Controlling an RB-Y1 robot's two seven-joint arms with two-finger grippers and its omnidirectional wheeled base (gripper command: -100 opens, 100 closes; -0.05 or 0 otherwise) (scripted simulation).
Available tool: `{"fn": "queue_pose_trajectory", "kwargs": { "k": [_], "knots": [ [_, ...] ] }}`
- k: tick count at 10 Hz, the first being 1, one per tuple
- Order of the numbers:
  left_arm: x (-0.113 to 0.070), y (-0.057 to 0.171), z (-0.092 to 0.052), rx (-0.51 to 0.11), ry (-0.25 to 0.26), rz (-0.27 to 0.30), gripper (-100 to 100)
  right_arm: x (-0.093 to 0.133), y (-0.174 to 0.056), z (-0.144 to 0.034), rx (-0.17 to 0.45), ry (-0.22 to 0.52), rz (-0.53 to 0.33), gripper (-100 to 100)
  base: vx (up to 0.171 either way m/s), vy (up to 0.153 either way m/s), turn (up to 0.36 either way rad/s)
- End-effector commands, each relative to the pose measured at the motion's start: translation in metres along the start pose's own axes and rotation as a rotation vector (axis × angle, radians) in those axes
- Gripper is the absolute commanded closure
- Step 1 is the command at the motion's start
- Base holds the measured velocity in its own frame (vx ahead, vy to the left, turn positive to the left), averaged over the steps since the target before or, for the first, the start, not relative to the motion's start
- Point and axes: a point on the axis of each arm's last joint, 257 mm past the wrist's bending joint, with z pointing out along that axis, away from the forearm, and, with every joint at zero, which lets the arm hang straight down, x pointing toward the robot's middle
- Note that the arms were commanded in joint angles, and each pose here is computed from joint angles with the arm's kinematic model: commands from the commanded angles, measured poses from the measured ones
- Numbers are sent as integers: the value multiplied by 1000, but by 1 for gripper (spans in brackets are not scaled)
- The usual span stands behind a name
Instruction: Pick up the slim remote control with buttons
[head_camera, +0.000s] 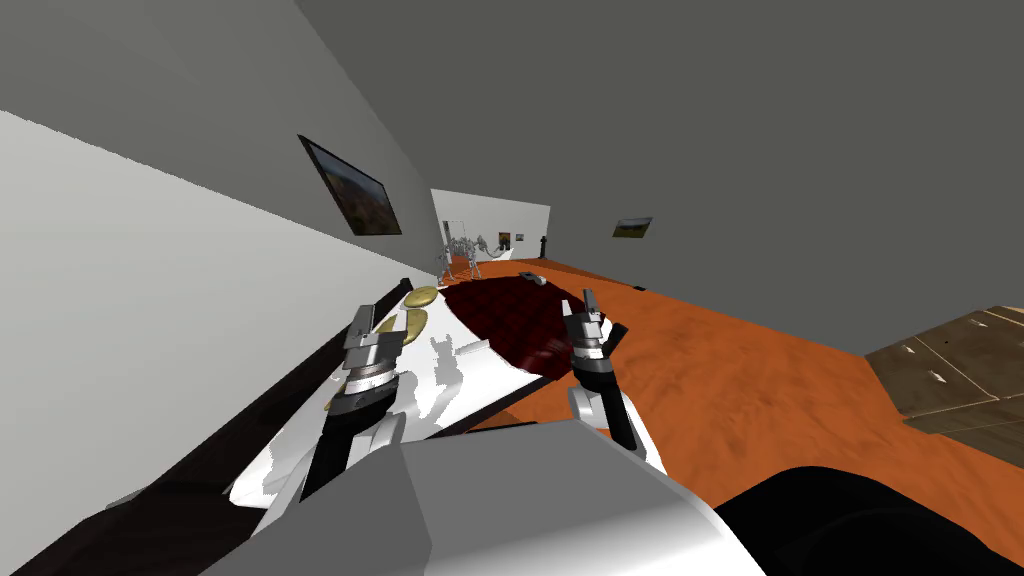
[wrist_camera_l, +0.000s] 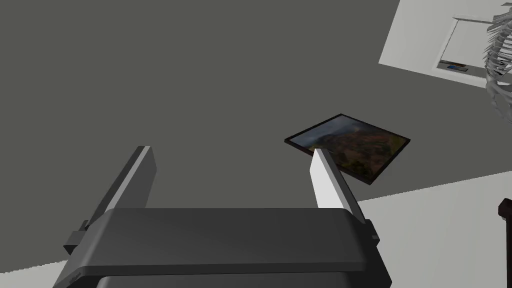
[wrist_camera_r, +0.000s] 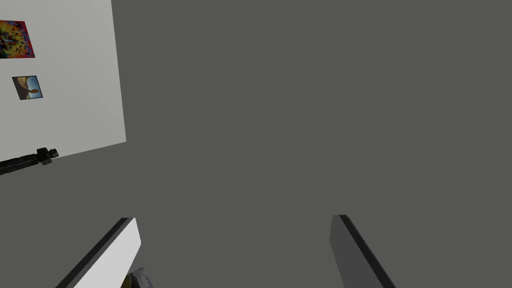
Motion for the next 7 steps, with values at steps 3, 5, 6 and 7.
{"fn": "queue_pose_trajectory", "kwargs": {
  "k": [3,5,6,7],
  "knots": [
    [0,22,-2,-66,51,0,-100,0,0,0,0,0,0,0,2,-50,-39],
    [-5,45,-4,-133,67,-7,-100,0,0,0,0,0,0,0,12,-98,-60],
    [-9,57,-6,-167,72,-13,-100,0,0,0,0,0,0,0,0,-133,-76],
    [-9,59,-6,-174,71,-13,-100,0,0,0,0,0,0,0,-4,-88,-21]
  ]
}}
